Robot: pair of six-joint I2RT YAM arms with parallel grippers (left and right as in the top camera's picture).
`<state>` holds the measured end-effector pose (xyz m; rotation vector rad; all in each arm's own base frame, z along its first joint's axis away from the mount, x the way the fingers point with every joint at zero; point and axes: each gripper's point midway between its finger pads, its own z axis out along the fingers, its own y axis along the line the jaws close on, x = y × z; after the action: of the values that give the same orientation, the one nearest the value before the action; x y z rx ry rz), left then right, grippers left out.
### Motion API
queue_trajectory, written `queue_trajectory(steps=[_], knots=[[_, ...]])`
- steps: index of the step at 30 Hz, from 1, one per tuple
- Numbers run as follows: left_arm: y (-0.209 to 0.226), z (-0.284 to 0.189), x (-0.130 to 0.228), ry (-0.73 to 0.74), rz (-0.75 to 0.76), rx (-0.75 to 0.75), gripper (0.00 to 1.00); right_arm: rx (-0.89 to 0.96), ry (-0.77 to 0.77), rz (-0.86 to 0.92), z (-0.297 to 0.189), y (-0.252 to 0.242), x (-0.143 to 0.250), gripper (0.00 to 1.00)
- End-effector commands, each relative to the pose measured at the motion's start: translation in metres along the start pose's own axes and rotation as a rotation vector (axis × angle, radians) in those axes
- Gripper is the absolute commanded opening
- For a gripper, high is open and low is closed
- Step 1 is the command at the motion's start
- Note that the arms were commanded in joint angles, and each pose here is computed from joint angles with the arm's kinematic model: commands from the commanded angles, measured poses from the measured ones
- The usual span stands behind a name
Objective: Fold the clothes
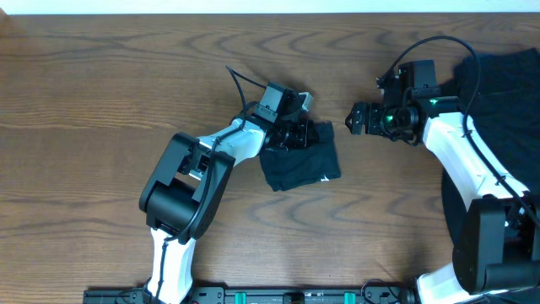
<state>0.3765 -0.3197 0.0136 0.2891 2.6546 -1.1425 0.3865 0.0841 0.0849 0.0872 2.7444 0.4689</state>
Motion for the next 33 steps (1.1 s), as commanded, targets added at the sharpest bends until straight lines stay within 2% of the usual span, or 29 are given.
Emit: queue_trajectory(steps=[1, 7, 9, 13, 15, 17, 25, 28, 33], knots=[[0.004, -0.007, -0.011, -0.051, 0.015, -0.054, 0.06, 0.002, -0.023, -0.005, -0.007, -0.001, -0.005, 0.99], [-0.047, -0.064, -0.051, -0.216, 0.193, -0.063, 0.06, 0.002, -0.023, -0.005, -0.007, -0.001, -0.005, 0.99], [-0.048, -0.084, -0.063, -0.283, 0.244, -0.142, 0.06, 0.002, -0.023, -0.005, -0.007, -0.001, -0.005, 0.99], [-0.020, -0.114, -0.081, -0.374, 0.346, -0.410, 0.06, 0.002, -0.022, -0.005, -0.007, -0.001, -0.005, 0.99], [0.001, -0.121, -0.082, -0.369, 0.395, -0.545, 0.06, 0.002, -0.023, -0.005, -0.007, -0.001, -0.005, 0.99], [0.017, -0.117, -0.078, -0.331, 0.426, -0.607, 0.06, 0.002, -0.022, -0.005, -0.007, -0.001, -0.005, 0.99], [0.069, -0.088, -0.065, -0.239, 0.402, -0.698, 0.09, 0.002, -0.023, -0.005, -0.007, -0.001, -0.005, 0.99], [0.096, -0.089, -0.064, -0.229, 0.369, -0.767, 0.09, 0.002, -0.023, -0.005, -0.007, -0.001, -0.005, 0.99], [0.122, -0.086, -0.049, -0.171, 0.275, -0.775, 0.09, 0.002, -0.023, -0.005, -0.007, -0.001, -0.005, 0.99]])
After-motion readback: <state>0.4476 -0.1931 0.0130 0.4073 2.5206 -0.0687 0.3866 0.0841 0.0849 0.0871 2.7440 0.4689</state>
